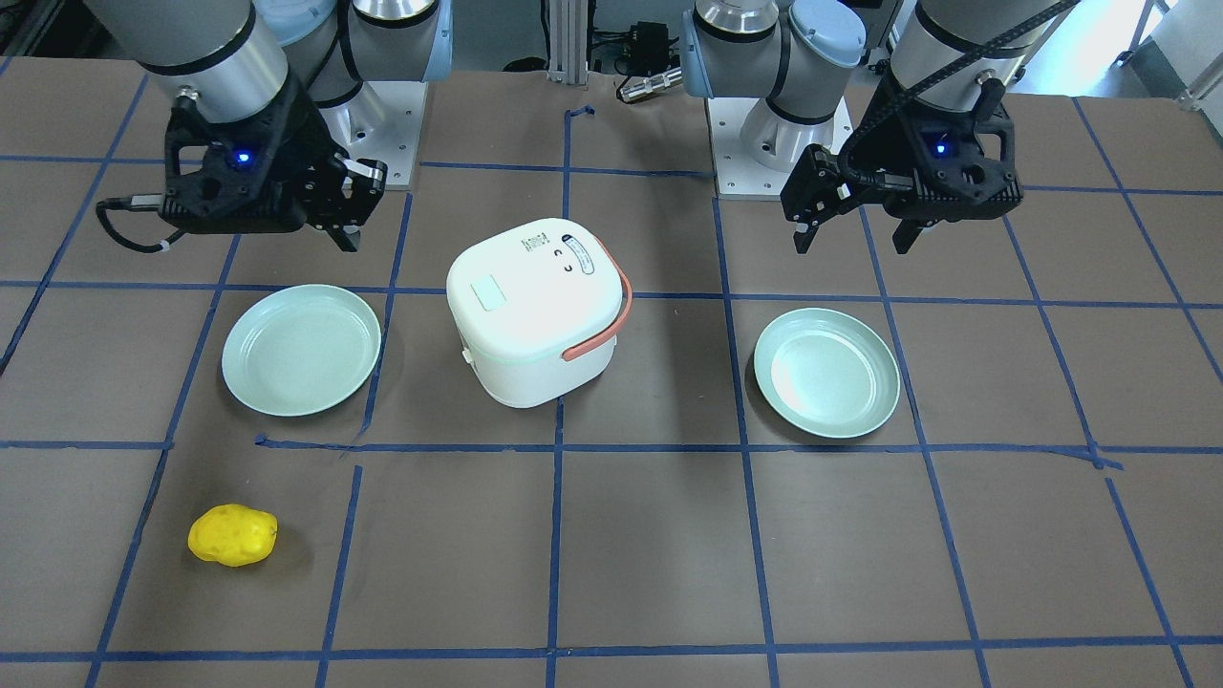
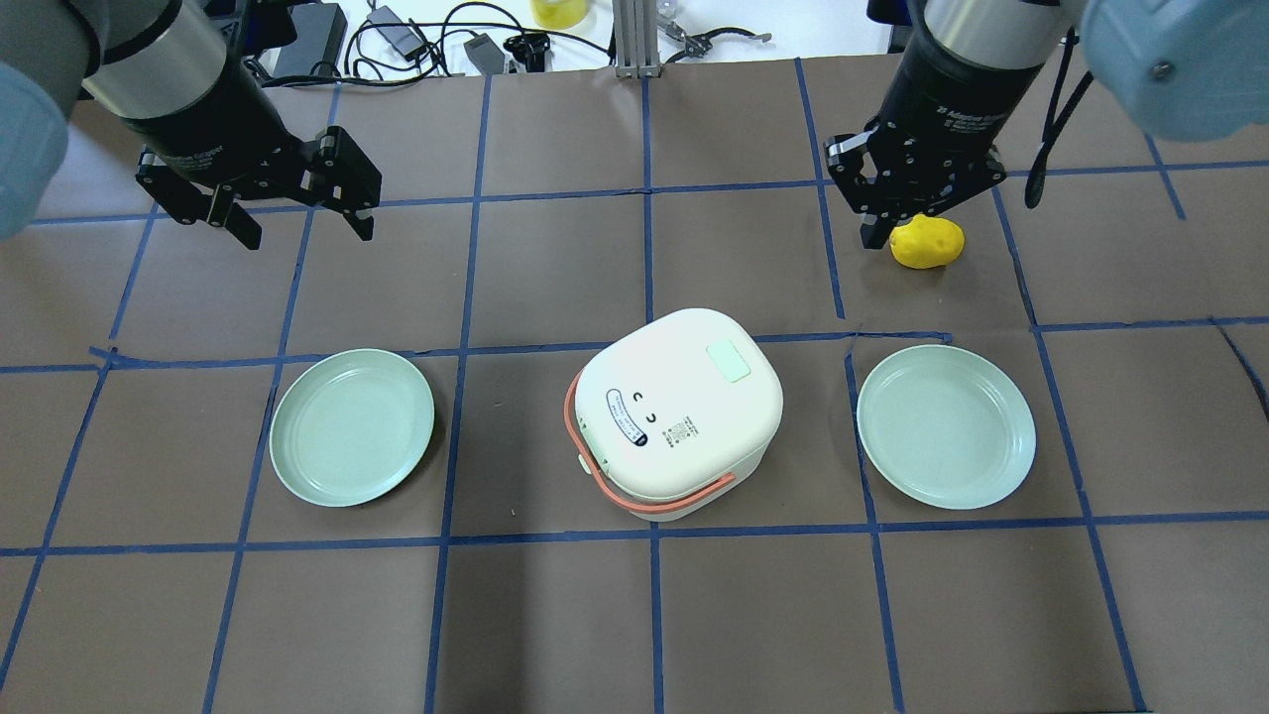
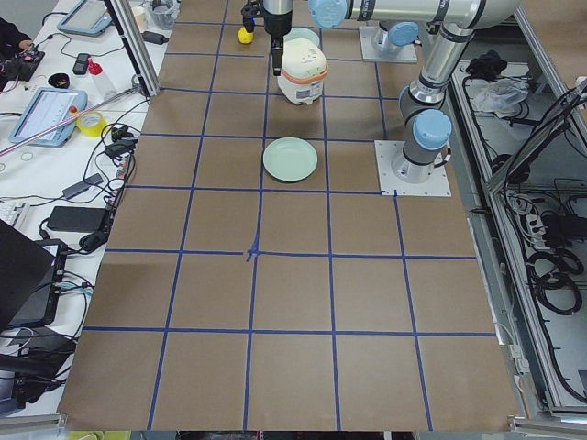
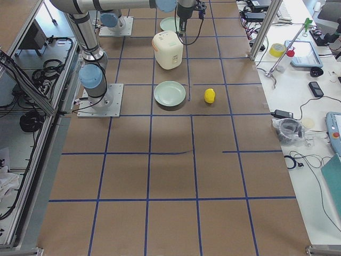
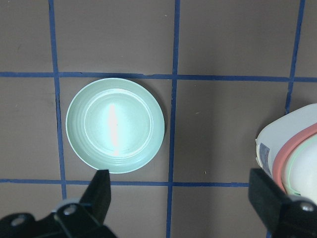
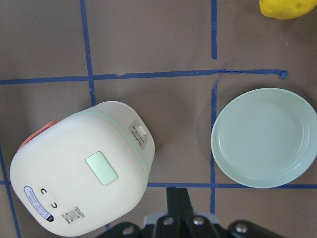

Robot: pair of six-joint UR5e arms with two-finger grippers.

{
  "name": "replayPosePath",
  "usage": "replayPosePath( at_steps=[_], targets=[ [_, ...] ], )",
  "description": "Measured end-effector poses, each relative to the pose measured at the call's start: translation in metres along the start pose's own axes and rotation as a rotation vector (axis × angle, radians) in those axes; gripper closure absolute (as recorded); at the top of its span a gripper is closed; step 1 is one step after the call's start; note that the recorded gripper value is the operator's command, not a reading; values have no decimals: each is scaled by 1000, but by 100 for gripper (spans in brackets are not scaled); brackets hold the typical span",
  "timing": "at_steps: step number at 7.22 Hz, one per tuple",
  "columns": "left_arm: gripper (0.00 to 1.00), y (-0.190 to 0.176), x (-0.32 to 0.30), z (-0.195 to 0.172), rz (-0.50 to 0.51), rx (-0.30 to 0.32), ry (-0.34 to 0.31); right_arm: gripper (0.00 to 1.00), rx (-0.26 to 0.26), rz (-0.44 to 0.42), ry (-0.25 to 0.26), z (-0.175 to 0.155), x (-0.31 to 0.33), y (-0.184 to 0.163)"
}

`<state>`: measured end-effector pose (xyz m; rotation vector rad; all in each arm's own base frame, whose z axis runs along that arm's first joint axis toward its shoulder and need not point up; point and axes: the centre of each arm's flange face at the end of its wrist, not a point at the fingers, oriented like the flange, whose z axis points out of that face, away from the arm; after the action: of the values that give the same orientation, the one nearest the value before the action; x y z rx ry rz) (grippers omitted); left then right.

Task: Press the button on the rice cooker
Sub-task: 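Move the right gripper over the white rice cooker's lid button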

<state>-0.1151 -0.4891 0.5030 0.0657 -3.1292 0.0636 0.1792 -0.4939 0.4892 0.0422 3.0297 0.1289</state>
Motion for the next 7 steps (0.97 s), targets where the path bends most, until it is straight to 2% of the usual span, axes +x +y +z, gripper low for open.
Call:
replayPosePath(
  at_steps=[3, 7],
  targets=[
    [0, 0, 0, 0, 0, 0, 0, 100, -13, -13, 4, 33, -45, 1],
    [0, 0, 0, 0, 0, 0, 0, 100, -8, -38, 5, 93, -64, 10]
  ],
)
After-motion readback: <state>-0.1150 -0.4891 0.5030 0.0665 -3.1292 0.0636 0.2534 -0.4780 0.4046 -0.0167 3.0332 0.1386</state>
